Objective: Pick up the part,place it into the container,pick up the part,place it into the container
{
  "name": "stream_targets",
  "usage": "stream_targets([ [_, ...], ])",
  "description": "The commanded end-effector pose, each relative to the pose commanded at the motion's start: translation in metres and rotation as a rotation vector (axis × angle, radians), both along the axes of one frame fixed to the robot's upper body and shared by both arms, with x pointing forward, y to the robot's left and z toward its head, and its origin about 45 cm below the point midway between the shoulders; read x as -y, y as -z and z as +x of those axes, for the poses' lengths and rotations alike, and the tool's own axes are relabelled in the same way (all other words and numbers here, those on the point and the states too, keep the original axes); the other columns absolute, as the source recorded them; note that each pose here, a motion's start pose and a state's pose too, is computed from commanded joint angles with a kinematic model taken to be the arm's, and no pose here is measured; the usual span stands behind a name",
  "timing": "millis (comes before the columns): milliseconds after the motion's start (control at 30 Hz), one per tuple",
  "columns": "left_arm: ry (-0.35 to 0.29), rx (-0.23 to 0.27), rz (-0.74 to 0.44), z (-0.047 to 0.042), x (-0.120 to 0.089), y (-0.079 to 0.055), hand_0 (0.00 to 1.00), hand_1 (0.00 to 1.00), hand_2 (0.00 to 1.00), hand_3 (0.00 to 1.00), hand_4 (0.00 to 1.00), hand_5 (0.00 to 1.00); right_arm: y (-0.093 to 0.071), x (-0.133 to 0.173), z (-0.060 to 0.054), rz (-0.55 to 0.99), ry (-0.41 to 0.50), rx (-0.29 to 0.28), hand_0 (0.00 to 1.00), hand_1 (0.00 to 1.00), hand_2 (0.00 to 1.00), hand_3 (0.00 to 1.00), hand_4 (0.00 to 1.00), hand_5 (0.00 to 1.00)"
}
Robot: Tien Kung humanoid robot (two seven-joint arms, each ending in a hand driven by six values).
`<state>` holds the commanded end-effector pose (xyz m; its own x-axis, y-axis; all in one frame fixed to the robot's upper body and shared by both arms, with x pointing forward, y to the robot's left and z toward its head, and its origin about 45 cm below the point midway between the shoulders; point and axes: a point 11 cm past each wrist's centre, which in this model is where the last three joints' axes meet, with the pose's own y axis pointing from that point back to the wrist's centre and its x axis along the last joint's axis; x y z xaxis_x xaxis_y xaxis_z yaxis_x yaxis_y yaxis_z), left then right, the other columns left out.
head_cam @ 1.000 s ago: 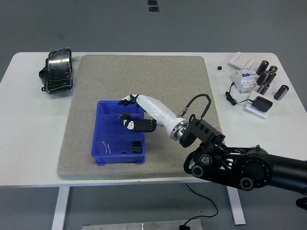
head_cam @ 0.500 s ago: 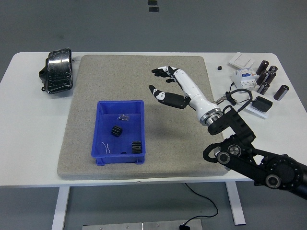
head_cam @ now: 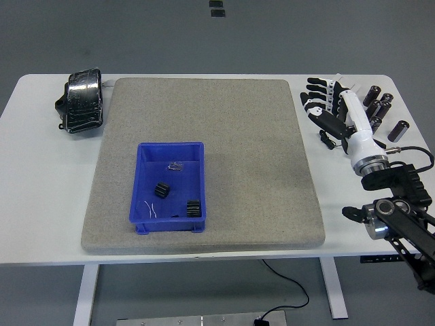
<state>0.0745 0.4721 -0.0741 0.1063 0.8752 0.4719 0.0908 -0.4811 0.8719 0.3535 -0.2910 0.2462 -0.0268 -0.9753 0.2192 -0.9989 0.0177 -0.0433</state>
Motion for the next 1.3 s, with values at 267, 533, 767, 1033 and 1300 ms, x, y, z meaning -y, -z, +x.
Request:
stream_targets([
  [267,-0.008,0.008,-0.001,0.0003,0.0,0.0,0.643,0.646,0.597,0.525,0.624,0.644,-0.017,0.051,-0.009,0.094,0.141,0.056,0.708,0.746,0.722,0.712,0.773,0.491],
  [533,-0.021,0.01,-0.005,-0.0031,0.001,0.001,0.642,0.646,0.6,0.527,0.628,0.636,-0.039,0.089,-0.01,0.152,0.229,0.125,0.706,0.744,0.719,0.707,0.79,0.52],
  [767,-0.022,0.019,-0.006,0.0002,0.0,0.001,0.644,0.646,0.601,0.528,0.628,0.63,-0.035,0.097,-0.01,0.233,0.225,0.126,0.709,0.736,0.72,0.708,0.796,0.532],
  [1033,-0.024,0.02,-0.005,0.0013,-0.001,0.0,0.644,0.646,0.601,0.528,0.626,0.621,-0.029,0.107,-0.01,0.281,0.24,0.116,0.704,0.736,0.72,0.707,0.782,0.497],
  [1300,-0.024,0.019,-0.005,0.002,-0.002,-0.001,0.645,0.646,0.603,0.528,0.626,0.612,-0.032,0.111,-0.01,0.288,0.249,0.126,0.704,0.735,0.721,0.705,0.793,0.523],
])
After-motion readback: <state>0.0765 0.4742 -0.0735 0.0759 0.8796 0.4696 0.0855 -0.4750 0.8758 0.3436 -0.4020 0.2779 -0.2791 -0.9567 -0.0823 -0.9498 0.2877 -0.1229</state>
